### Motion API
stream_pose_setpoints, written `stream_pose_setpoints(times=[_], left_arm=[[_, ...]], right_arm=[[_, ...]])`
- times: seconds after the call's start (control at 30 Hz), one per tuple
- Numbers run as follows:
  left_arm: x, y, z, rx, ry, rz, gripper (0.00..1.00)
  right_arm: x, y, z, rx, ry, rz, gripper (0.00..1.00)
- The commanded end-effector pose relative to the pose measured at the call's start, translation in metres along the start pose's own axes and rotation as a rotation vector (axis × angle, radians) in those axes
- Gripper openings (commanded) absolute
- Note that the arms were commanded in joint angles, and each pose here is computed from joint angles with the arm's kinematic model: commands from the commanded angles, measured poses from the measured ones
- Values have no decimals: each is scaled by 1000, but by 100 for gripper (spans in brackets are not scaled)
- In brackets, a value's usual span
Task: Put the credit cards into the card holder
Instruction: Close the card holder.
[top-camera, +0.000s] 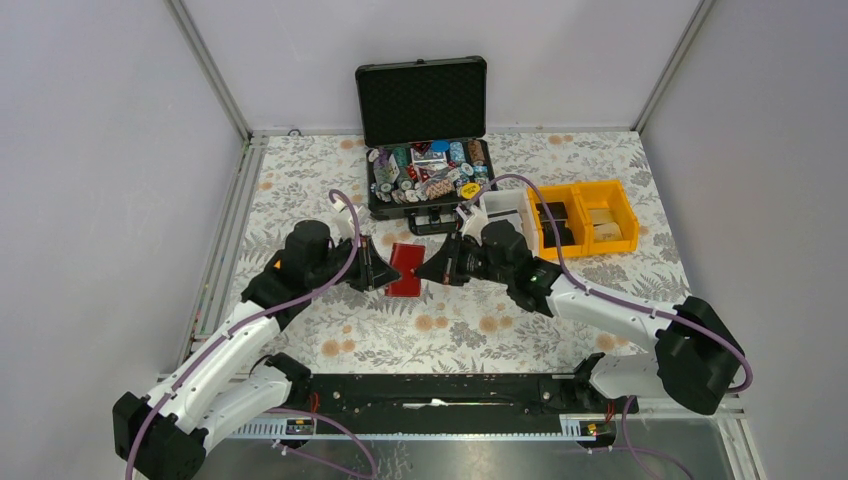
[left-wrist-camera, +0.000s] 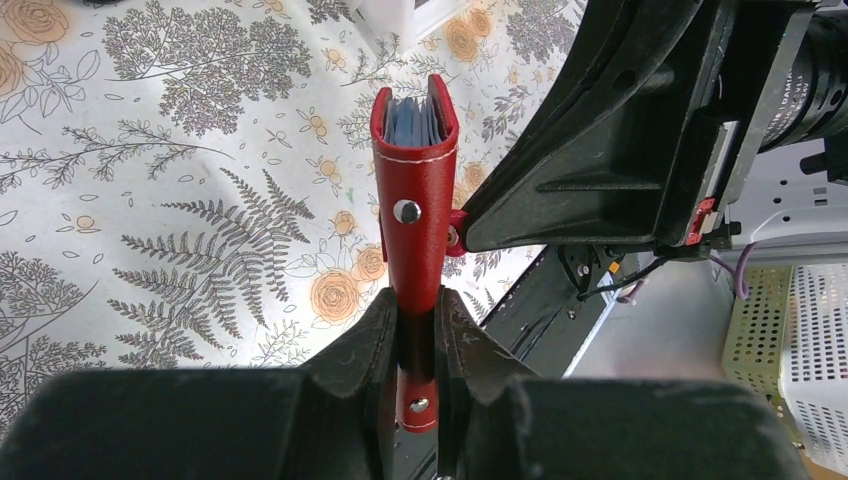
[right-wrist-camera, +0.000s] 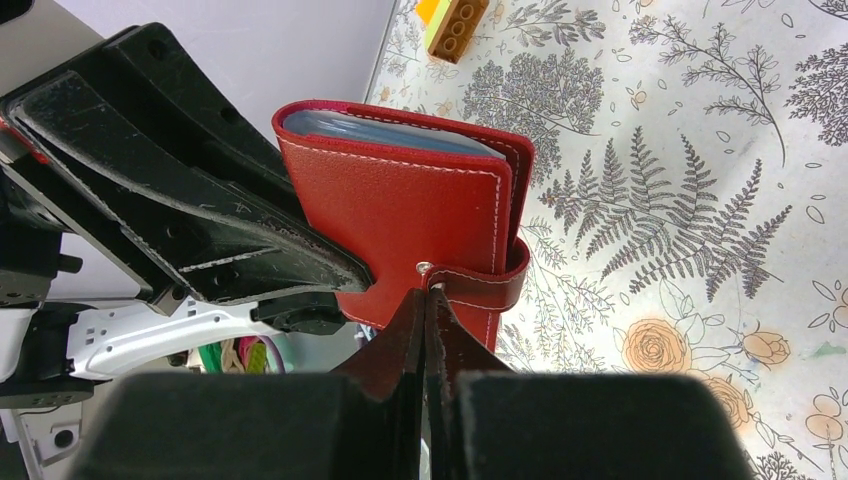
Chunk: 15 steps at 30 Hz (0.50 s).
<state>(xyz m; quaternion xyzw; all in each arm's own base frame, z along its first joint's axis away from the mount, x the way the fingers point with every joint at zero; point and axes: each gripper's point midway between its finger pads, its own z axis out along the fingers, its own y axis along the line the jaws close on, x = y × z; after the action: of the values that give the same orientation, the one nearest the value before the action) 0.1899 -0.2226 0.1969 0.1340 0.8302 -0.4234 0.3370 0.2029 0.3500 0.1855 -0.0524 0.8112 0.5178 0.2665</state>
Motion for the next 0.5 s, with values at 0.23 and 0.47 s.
stream_pose_setpoints(times=[0.23, 0.47], left_arm=[[-2, -25, -1, 118, -6, 32, 0], [-4, -24, -1, 109, -15, 30, 0]], right_arm=[[-31, 14, 5, 2, -141, 45, 0], [-30, 17, 6, -15, -128, 49, 0]])
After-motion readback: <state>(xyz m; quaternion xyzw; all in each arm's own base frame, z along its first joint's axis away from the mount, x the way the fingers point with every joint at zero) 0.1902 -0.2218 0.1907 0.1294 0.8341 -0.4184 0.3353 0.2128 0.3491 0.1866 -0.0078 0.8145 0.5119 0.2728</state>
